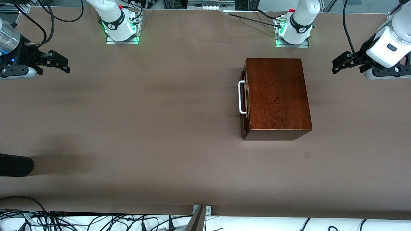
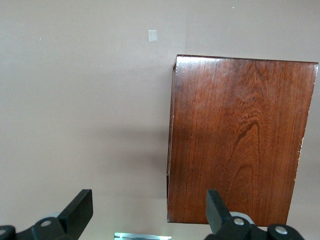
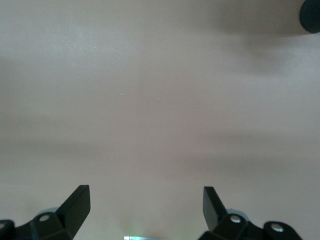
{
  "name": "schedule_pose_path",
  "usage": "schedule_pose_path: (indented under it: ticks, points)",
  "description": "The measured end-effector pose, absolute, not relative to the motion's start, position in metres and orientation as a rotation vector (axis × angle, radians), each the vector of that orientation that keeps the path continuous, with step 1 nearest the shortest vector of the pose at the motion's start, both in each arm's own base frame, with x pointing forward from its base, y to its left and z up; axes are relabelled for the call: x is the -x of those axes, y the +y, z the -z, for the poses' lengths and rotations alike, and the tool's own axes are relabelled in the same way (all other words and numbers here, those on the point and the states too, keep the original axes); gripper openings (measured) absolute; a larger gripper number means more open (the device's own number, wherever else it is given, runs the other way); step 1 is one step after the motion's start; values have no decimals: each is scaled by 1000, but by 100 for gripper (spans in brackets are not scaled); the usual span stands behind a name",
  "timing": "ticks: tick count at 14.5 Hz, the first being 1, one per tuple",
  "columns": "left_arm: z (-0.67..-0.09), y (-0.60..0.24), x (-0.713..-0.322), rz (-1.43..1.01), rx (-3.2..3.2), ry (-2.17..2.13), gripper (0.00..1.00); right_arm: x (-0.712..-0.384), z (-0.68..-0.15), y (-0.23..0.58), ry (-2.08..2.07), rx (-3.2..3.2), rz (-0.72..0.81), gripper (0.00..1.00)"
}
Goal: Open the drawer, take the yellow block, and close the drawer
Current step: 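Move the left gripper toward the wooden box's white drawer handle, then lower the left gripper and hook the white drawer handle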
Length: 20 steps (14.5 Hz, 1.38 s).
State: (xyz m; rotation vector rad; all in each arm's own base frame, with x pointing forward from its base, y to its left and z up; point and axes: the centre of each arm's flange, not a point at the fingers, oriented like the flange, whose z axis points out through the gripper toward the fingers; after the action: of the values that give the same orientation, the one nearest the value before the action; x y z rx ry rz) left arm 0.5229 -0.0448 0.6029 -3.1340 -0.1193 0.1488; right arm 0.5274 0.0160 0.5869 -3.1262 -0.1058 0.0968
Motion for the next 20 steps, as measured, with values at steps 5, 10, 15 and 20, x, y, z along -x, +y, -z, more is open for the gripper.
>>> schedule_pose_path:
  ticks: [5,10,15,20]
  points:
    - [-603,-46,-523,-144,3135,-117,100,-527,-587,16,-106,3126,-97,100]
    - [-604,-68,-521,-137,3131,-62,100,-527,-587,16,-107,3126,-96,100]
    - [-598,-110,-519,-141,3118,-63,100,-527,-587,16,-107,3126,-95,100]
    - [-572,-216,-515,-102,3133,-204,100,-526,-589,17,-110,3127,-88,100]
